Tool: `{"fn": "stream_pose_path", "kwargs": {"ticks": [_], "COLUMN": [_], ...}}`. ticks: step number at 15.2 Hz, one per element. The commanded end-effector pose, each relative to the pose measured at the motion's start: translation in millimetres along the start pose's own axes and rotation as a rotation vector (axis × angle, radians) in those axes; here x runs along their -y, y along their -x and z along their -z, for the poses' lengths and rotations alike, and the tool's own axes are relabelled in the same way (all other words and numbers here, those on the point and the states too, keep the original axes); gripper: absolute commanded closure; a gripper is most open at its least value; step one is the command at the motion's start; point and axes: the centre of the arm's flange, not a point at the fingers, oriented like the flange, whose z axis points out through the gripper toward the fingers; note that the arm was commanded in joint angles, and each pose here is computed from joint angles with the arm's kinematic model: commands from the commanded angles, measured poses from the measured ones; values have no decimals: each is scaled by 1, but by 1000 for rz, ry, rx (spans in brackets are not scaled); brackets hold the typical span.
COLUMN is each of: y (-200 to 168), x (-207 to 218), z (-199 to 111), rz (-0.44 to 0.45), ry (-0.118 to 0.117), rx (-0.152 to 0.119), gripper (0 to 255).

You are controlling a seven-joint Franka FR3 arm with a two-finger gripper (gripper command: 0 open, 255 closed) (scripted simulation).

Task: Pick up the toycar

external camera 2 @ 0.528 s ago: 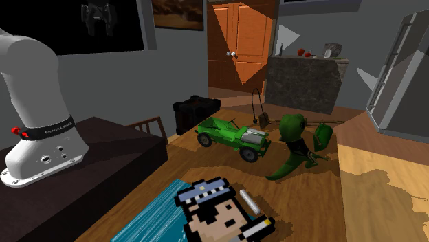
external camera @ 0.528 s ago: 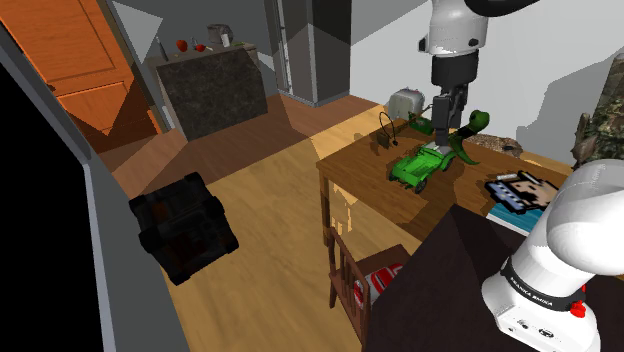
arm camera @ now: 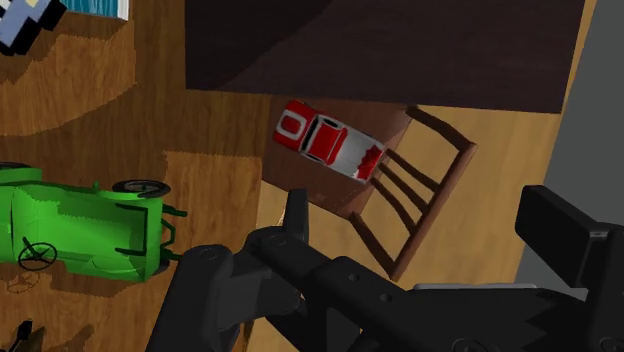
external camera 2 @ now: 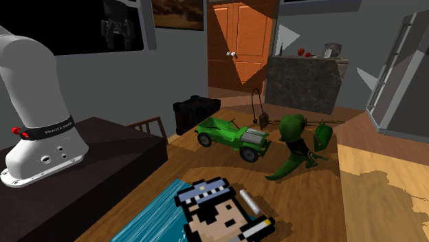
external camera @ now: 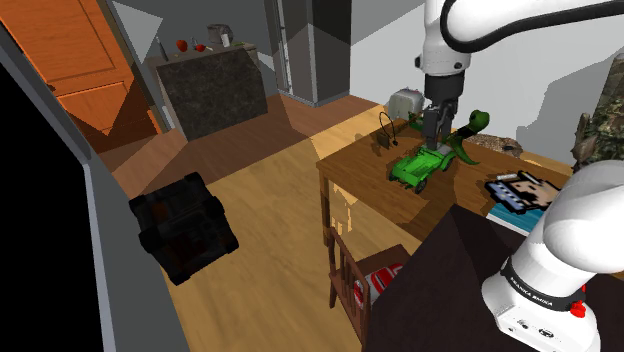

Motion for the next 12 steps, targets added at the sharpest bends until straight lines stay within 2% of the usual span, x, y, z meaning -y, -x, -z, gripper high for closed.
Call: {"fn": "stream_pose_path", "kwargs": {"ticks": [1,12], "y": [-12,-67], "x": [-19,-120], "z": [-15,-90], "rz": [-14,-96], "ry": [8,47], "rx": [-10,-54], "gripper": [0,0]}}
